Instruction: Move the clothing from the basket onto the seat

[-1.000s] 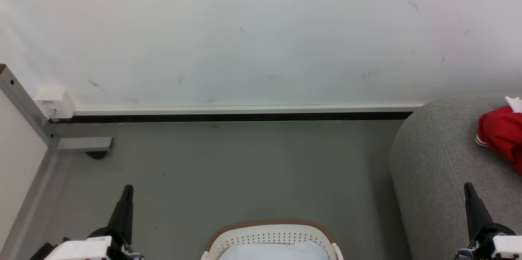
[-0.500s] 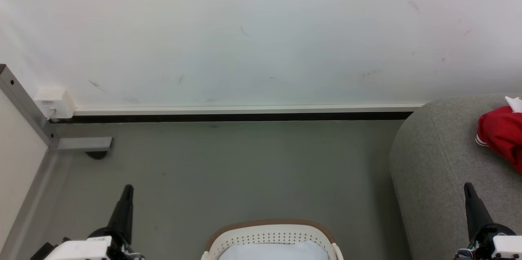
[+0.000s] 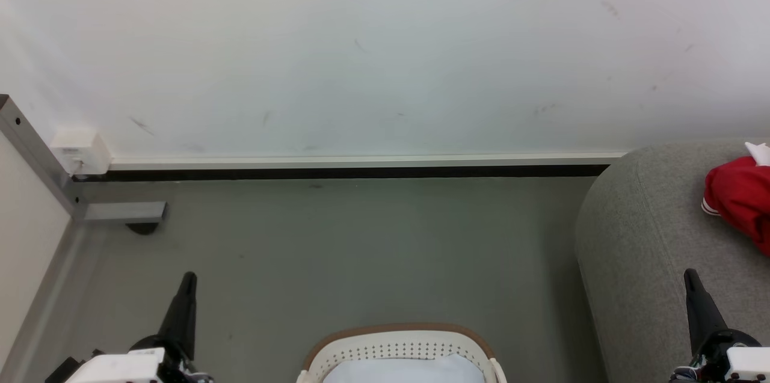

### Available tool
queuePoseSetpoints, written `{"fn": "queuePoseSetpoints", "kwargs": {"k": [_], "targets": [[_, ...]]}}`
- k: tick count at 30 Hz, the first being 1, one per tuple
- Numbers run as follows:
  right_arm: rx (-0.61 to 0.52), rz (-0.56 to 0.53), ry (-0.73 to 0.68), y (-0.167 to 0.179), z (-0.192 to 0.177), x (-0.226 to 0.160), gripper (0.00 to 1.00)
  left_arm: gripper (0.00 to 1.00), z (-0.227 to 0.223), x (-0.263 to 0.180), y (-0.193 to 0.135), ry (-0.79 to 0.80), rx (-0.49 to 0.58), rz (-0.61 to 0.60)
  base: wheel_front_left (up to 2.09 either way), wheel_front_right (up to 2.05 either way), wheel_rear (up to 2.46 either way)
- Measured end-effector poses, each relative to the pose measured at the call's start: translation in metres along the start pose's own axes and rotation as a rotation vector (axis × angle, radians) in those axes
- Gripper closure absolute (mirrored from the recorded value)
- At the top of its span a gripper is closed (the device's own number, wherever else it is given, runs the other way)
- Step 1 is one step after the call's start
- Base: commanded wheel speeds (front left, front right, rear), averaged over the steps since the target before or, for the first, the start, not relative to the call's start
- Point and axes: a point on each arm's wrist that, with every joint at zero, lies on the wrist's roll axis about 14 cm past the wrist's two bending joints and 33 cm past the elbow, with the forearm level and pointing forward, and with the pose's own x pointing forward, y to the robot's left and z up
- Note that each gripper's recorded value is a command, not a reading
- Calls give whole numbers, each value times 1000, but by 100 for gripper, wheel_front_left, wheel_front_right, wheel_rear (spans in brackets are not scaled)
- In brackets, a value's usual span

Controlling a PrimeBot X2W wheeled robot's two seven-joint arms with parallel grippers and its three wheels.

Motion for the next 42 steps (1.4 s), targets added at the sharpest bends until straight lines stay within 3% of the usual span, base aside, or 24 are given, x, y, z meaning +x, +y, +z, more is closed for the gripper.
{"fn": "queuePoseSetpoints", "kwargs": {"k": [42], "targets": [[0, 0, -1, 0, 0, 0, 100, 100, 0, 0, 0, 0, 0, 0, 0, 0, 0]]}}
